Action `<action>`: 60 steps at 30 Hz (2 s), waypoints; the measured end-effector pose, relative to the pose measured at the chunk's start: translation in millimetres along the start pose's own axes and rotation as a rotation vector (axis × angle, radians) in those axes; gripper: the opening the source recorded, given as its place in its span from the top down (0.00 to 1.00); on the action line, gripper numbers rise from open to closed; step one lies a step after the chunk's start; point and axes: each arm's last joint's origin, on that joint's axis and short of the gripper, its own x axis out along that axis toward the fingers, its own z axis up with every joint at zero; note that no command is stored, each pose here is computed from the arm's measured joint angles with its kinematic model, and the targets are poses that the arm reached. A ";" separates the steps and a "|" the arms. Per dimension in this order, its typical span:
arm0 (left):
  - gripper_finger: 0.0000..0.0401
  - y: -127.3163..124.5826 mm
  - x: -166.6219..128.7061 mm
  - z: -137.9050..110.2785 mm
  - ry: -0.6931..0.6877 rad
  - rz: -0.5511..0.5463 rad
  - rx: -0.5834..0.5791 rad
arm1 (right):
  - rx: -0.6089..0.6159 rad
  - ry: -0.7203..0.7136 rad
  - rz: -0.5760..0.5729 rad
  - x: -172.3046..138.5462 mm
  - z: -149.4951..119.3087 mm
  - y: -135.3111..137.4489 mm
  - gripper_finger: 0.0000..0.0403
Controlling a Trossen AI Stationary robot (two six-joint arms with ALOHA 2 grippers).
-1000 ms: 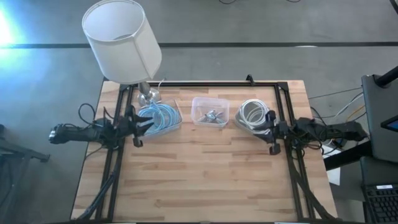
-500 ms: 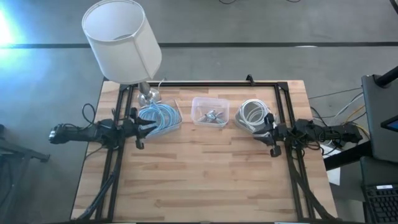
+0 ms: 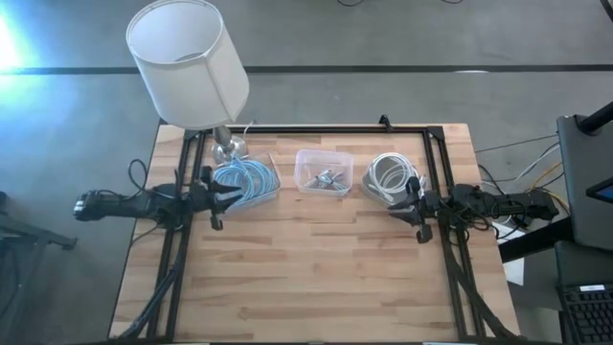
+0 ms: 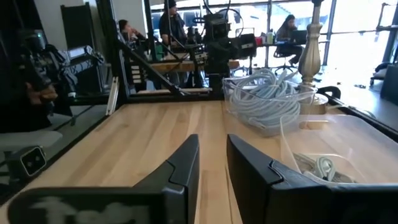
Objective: Pick & Place USB Port
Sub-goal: Return to Home Position
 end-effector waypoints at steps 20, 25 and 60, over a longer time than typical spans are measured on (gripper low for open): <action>0.72 -1.0 2.1 -2.9 0.033 -0.003 -0.030 | 0.004 -0.001 -0.001 0.0 0.1 0.0 0.82; 0.72 -1.0 2.1 -2.9 0.033 -0.003 -0.030 | 0.004 -0.001 -0.001 0.0 0.1 0.0 0.83; 0.72 -1.0 2.1 -2.9 0.033 -0.003 -0.031 | 0.006 -0.001 -0.001 0.0 0.2 0.0 0.83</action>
